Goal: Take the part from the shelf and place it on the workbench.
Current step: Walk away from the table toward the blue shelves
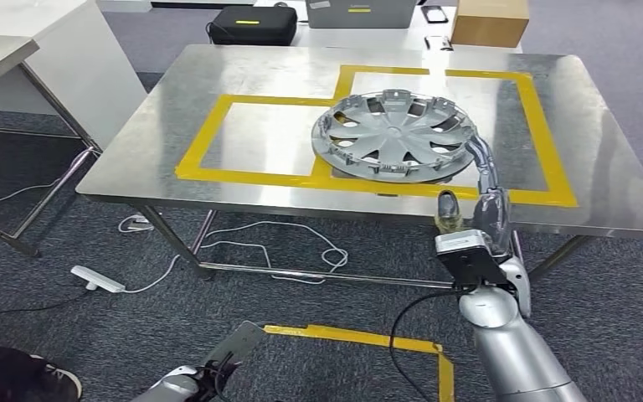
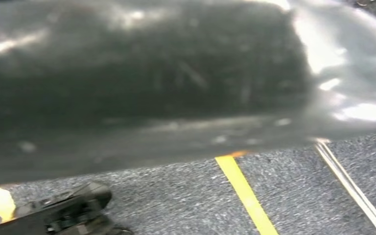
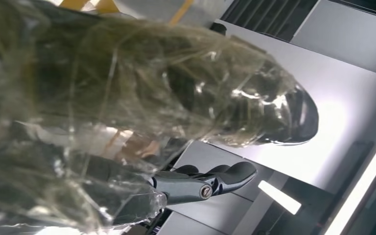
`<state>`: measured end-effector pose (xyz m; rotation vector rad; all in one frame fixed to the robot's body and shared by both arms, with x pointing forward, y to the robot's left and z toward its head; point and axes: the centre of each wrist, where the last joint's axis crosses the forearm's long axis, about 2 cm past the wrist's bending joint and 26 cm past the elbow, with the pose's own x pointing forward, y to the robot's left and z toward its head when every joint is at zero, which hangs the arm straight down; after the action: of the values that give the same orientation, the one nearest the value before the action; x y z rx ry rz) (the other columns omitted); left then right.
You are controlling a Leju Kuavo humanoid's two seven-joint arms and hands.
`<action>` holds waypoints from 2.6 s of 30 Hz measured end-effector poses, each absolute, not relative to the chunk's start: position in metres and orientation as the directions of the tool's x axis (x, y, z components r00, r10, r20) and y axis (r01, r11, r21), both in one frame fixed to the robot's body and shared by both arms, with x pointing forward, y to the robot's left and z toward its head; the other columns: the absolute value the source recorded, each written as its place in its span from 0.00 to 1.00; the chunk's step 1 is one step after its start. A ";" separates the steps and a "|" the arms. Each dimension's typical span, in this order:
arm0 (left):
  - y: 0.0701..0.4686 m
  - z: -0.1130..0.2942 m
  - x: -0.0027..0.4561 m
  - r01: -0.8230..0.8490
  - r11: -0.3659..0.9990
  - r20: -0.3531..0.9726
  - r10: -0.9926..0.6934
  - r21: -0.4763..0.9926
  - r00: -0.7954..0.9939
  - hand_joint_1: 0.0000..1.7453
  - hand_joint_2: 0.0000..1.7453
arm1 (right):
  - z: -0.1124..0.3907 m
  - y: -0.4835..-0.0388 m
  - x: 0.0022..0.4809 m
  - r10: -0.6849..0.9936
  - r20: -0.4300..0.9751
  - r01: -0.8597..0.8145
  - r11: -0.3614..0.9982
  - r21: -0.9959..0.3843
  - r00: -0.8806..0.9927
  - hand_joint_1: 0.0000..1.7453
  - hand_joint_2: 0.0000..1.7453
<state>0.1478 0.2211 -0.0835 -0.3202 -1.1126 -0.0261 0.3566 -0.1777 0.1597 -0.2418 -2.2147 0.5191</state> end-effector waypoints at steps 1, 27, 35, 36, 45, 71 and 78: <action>0.221 -0.084 0.148 0.180 0.954 0.884 0.138 -0.240 0.447 0.00 0.00 | 0.159 -0.178 0.356 0.341 0.691 -0.003 0.896 -0.444 -0.637 0.00 0.00; 0.218 -0.083 0.149 0.185 0.952 0.885 0.140 -0.243 0.445 0.00 0.00 | 0.158 -0.178 0.357 0.341 0.693 -0.005 0.895 -0.445 -0.635 0.00 0.00; 0.219 -0.083 0.148 0.186 0.952 0.884 0.137 -0.242 0.446 0.00 0.00 | 0.157 -0.178 0.356 0.341 0.695 -0.006 0.896 -0.445 -0.632 0.00 0.00; 0.220 -0.083 0.148 0.186 0.952 0.884 0.137 -0.241 0.447 0.00 0.00 | 0.157 -0.178 0.355 0.341 0.696 -0.007 0.896 -0.445 -0.631 0.00 0.00; 0.219 -0.083 0.148 0.186 0.952 0.884 0.137 -0.242 0.446 0.00 0.00 | 0.157 -0.178 0.356 0.341 0.695 -0.007 0.895 -0.445 -0.633 0.00 0.00; 0.218 -0.083 0.147 0.191 0.951 0.884 0.135 -0.242 0.448 0.00 0.00 | 0.154 -0.178 0.355 0.343 0.701 -0.013 0.894 -0.449 -0.626 0.00 0.00; 0.217 -0.082 0.149 0.194 0.950 0.885 0.137 -0.245 0.444 0.00 0.00 | 0.155 -0.178 0.356 0.343 0.699 -0.012 0.893 -0.449 -0.628 0.00 0.00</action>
<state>0.1491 0.2165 -0.0824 -0.3326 -1.1157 -0.0356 0.3559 -0.1782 0.1552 -0.2362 -2.1981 0.5280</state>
